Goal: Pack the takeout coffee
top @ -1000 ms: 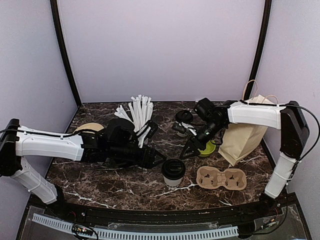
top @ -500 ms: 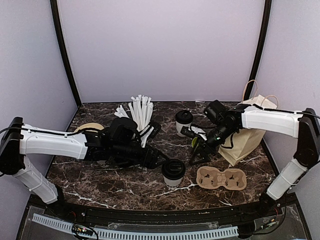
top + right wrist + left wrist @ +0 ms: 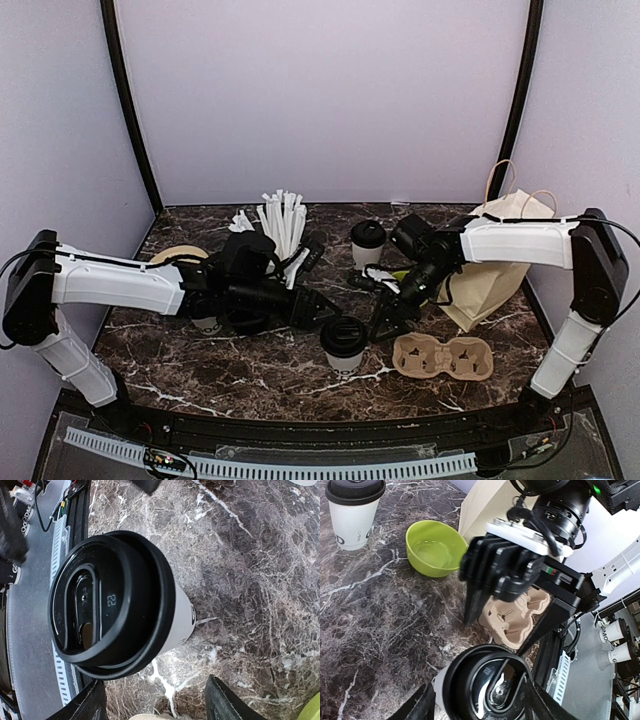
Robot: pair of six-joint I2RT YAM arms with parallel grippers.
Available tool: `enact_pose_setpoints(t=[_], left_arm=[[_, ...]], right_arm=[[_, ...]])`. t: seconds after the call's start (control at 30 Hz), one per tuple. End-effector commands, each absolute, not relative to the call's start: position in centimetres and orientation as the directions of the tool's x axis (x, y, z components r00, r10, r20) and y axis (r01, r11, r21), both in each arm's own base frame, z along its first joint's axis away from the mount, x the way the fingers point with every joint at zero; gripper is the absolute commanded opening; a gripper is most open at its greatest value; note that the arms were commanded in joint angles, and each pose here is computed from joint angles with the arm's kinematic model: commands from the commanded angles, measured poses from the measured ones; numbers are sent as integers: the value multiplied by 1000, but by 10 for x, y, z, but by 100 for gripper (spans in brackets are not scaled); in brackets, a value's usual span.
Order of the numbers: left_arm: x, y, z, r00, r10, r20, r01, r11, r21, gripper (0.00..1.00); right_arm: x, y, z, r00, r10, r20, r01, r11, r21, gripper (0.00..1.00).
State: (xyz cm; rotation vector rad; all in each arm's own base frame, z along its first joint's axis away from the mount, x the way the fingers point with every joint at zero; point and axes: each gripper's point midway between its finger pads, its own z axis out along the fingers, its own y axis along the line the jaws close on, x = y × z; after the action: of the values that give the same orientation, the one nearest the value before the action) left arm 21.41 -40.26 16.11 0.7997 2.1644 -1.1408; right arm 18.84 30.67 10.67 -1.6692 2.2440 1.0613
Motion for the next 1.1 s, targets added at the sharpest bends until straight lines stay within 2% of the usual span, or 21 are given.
enact_pose_setpoints(t=[0.0, 0.27, 0.47, 0.6, 0.77, 0.87, 1.07], left_arm=[[205, -406, 165, -681, 239, -692, 716, 413, -563, 62], [199, -396, 165, -700, 227, -677, 698, 420, -580, 60], [199, -393, 174, -700, 205, -684, 694, 423, -583, 60], [208, -385, 176, -707, 171, -686, 667, 483, -567, 60], [218, -373, 167, -778, 133, -615, 556, 601, -574, 56], [212, -364, 153, -833, 137, -536, 486, 643, -592, 53], [197, -367, 145, -888, 122, -444, 421, 606, -675, 52]], right_arm=[[204, 318, 115, -375, -755, -538, -894, 141, 425, 67], [246, 316, 110, -444, -722, -530, -880, 240, 410, 66], [258, 312, 106, -474, -712, -518, -867, 275, 415, 66], [266, 303, 106, -496, -701, -512, -860, 317, 399, 67], [269, 292, 117, -519, -684, -512, -851, 358, 385, 67], [258, 291, 130, -526, -671, -522, -845, 346, 407, 66], [233, 295, 142, -548, -654, -522, -818, 287, 499, 65]])
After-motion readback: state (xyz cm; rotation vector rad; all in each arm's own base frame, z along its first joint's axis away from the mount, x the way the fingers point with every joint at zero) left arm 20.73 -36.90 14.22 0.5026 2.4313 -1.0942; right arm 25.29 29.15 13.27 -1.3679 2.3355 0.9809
